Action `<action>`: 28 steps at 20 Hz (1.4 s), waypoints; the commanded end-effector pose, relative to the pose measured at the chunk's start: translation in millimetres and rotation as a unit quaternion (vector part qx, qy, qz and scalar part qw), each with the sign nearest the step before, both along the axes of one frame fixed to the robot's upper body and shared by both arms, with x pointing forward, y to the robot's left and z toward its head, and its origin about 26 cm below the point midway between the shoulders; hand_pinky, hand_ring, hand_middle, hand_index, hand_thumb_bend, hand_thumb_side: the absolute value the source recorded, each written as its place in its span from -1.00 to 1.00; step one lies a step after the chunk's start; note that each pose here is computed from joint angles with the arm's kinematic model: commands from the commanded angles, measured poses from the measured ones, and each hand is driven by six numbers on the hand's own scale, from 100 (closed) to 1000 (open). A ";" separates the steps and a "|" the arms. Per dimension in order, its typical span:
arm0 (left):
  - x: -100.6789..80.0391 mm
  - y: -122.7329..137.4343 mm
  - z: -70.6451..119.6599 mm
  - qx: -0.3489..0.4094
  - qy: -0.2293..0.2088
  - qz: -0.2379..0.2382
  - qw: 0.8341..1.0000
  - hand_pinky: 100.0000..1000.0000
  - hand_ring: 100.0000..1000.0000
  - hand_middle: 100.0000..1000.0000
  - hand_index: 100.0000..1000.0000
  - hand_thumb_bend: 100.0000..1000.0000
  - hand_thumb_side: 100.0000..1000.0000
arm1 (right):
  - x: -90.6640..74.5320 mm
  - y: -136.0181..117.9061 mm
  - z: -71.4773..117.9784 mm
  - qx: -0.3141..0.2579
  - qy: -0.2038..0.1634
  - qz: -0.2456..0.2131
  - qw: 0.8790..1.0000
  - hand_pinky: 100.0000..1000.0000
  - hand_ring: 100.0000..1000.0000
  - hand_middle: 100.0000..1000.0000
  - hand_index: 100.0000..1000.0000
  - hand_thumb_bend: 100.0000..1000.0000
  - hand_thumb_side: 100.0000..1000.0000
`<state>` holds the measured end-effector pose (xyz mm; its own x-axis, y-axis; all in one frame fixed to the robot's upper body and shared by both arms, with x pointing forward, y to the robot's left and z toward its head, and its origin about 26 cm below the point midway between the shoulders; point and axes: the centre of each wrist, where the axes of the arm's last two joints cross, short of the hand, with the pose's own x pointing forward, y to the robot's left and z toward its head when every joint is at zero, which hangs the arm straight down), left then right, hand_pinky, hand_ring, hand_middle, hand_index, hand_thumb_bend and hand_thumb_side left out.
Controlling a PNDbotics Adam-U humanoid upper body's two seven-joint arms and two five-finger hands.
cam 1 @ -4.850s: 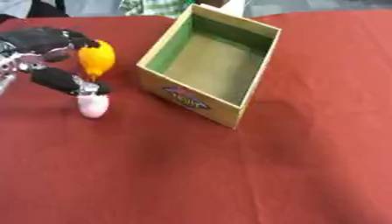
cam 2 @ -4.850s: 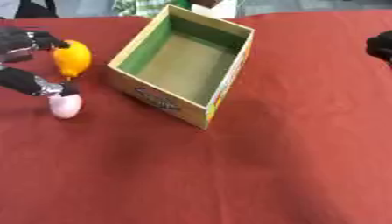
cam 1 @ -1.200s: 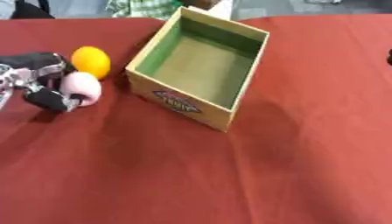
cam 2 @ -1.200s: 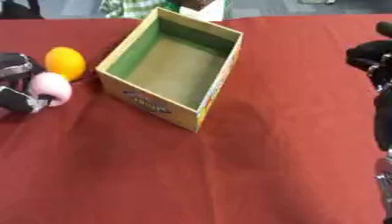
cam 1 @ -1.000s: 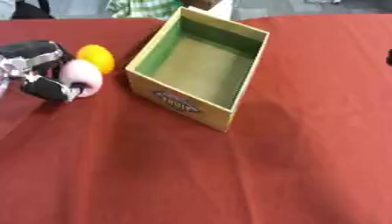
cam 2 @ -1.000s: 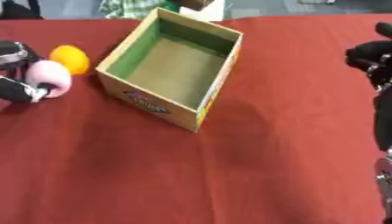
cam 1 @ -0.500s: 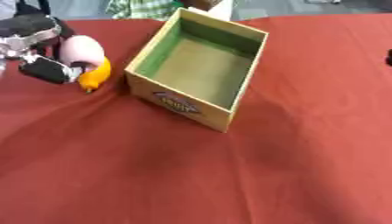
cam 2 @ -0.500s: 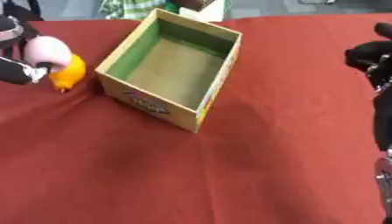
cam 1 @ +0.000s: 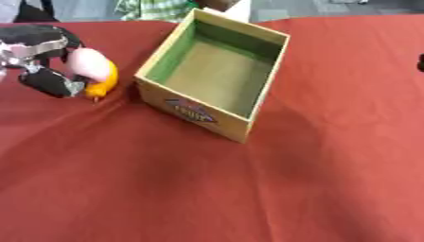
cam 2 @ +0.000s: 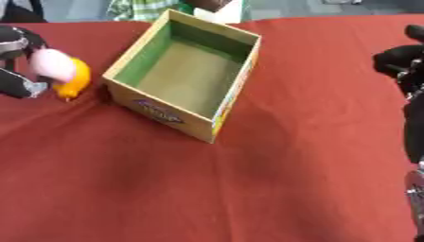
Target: Pick up objects on the table and place them in the box.
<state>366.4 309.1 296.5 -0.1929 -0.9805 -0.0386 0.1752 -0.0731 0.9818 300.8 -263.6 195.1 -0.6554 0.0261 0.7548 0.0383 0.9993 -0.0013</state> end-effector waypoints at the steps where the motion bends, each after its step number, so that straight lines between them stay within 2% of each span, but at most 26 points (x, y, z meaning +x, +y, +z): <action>1: -5.3 -2.2 19.1 -0.020 -0.050 -0.007 0.998 -0.30 0.07 0.08 0.14 -1.00 -0.58 | -2.4 -1.8 5.7 0.000 -0.009 -0.002 1.000 0.41 0.26 0.01 0.55 -1.00 0.92; 4: -4.5 -6.6 20.3 -0.040 -0.069 -0.014 0.997 -0.32 0.02 0.03 0.08 -1.00 -0.57 | -2.4 -1.7 5.6 0.001 -0.009 -0.003 1.000 0.42 0.26 0.01 0.55 -1.00 0.92; 5: -4.1 -8.6 21.5 -0.044 -0.074 -0.017 0.996 -0.39 -0.06 -0.11 -0.07 -1.00 -0.57 | -2.4 -1.7 5.5 0.001 -0.009 -0.003 1.000 0.42 0.26 0.01 0.54 -1.00 0.92; 11: 1.2 -38.9 42.0 -0.068 -0.124 -0.064 0.988 -0.43 -0.11 -0.17 -0.09 -1.00 -0.54 | -2.5 -1.5 5.5 -0.002 -0.008 0.000 1.000 0.42 0.26 0.01 0.54 -1.00 0.91; 16: 15.5 -74.2 50.8 -0.075 -0.156 -0.114 0.978 -0.40 -0.10 -0.17 -0.08 -1.00 -0.53 | -1.7 0.7 8.0 -0.009 -0.012 0.012 1.000 0.42 0.27 0.01 0.54 -1.00 0.91; 23: 43.8 -126.4 37.9 -0.050 -0.172 -0.160 0.971 -0.40 -0.11 -0.15 -0.06 -1.00 -0.52 | -0.4 4.6 11.4 -0.008 -0.018 0.026 0.999 0.42 0.27 0.01 0.54 -1.00 0.90; 28: 66.4 -149.2 11.3 -0.011 -0.174 -0.157 0.972 -0.43 -0.11 -0.14 -0.04 -1.00 -0.54 | 0.7 7.2 14.5 -0.005 -0.025 0.035 0.999 0.42 0.27 0.01 0.54 -1.00 0.90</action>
